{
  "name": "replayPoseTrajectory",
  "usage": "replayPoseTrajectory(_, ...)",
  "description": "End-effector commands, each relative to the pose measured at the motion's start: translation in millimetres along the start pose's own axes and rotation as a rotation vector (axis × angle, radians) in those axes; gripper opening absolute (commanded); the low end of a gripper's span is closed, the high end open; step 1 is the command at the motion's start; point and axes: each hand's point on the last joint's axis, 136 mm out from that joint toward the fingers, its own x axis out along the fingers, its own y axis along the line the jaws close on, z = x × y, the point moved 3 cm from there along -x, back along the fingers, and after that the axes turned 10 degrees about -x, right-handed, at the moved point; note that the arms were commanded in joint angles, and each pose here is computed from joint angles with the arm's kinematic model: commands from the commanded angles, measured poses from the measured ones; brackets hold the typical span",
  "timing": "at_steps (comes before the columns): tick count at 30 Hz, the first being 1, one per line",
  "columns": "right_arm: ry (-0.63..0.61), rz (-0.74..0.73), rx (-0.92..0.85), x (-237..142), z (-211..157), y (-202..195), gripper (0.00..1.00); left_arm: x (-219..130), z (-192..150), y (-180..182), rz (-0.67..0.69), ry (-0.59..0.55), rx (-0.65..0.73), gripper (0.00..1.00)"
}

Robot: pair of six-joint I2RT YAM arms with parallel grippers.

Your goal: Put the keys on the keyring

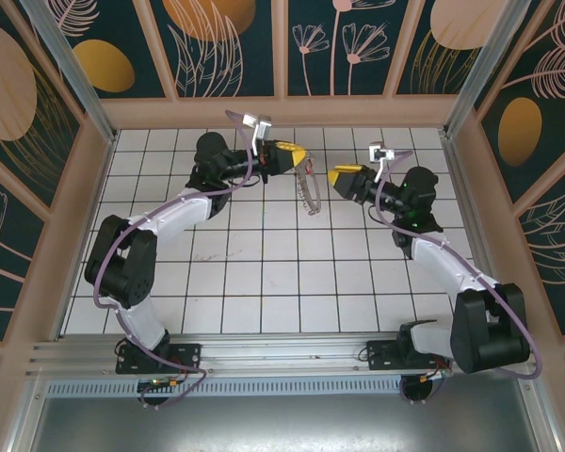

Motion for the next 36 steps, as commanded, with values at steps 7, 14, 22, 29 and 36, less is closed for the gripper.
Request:
replayPoseTrajectory(7,-0.015,0.082,-0.093,22,13,20,0.49,7,14,-38,-0.102,-0.025,0.07,0.0)
replayPoseTrajectory(14,-0.003,0.113,-0.107,30,15,26,0.48,13,11,-40,-0.119,-0.009,0.065,0.0)
replayPoseTrajectory(22,0.023,0.128,-0.102,34,7,29,0.33,15,12,-41,-0.124,-0.011,0.064,0.0)
replayPoseTrajectory(29,0.034,0.129,-0.102,31,2,32,0.13,15,15,-45,-0.126,-0.021,0.073,0.0)
replayPoseTrajectory(36,0.049,0.159,-0.109,34,-1,41,0.0,13,19,-48,-0.116,-0.054,0.082,0.0)
